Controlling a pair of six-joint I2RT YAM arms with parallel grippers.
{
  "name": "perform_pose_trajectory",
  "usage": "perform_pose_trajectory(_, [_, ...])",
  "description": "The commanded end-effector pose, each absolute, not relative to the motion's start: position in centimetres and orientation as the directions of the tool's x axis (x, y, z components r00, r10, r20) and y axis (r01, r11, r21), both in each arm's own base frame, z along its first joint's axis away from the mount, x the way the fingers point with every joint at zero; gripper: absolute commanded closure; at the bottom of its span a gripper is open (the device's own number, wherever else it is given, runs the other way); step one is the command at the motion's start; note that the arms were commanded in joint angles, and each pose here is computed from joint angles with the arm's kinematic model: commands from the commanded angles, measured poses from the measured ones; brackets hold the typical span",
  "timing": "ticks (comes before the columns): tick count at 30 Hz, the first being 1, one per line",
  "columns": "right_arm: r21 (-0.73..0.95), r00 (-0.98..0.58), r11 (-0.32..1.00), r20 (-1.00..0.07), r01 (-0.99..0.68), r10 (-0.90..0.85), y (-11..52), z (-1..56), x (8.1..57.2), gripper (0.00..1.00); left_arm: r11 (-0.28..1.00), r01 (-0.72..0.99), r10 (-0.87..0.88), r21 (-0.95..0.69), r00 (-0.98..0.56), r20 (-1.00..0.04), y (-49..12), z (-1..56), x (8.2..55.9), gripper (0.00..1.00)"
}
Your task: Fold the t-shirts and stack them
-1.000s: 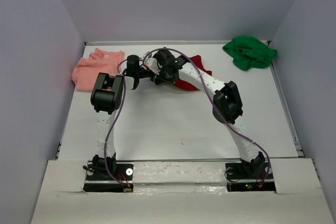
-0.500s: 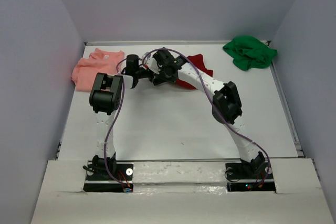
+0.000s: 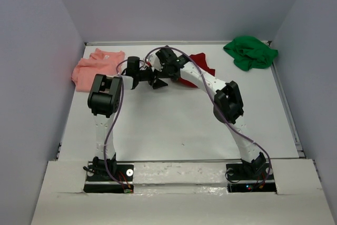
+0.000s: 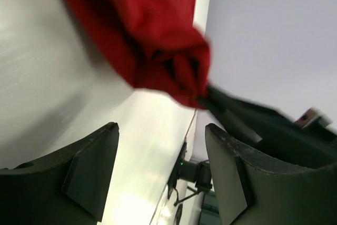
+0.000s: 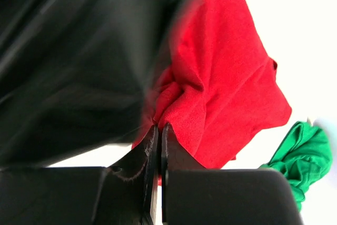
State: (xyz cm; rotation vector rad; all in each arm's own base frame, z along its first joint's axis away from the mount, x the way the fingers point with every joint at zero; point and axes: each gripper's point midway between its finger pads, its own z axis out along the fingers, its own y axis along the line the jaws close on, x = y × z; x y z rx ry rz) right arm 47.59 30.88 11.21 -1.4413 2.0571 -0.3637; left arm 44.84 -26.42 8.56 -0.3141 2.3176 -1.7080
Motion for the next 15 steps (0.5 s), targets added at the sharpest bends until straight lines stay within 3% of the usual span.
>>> perform_pose_trajectory(1, [-0.623,-0.184,0.424,-0.413,-0.658,-0.892,31.4,15.7,50.8,1.0,0.27,0.027,-0.193,-0.962,-0.978,-0.082,-28.5,10.8,41.2,0.24])
perform_pose_trajectory(15, [-0.598,-0.199,0.44,-0.426,-0.67,-0.883,31.0,15.9,50.5,1.0,0.275,0.017,-0.199,-0.961,-0.977,-0.074,-29.5,10.1,42.3,0.25])
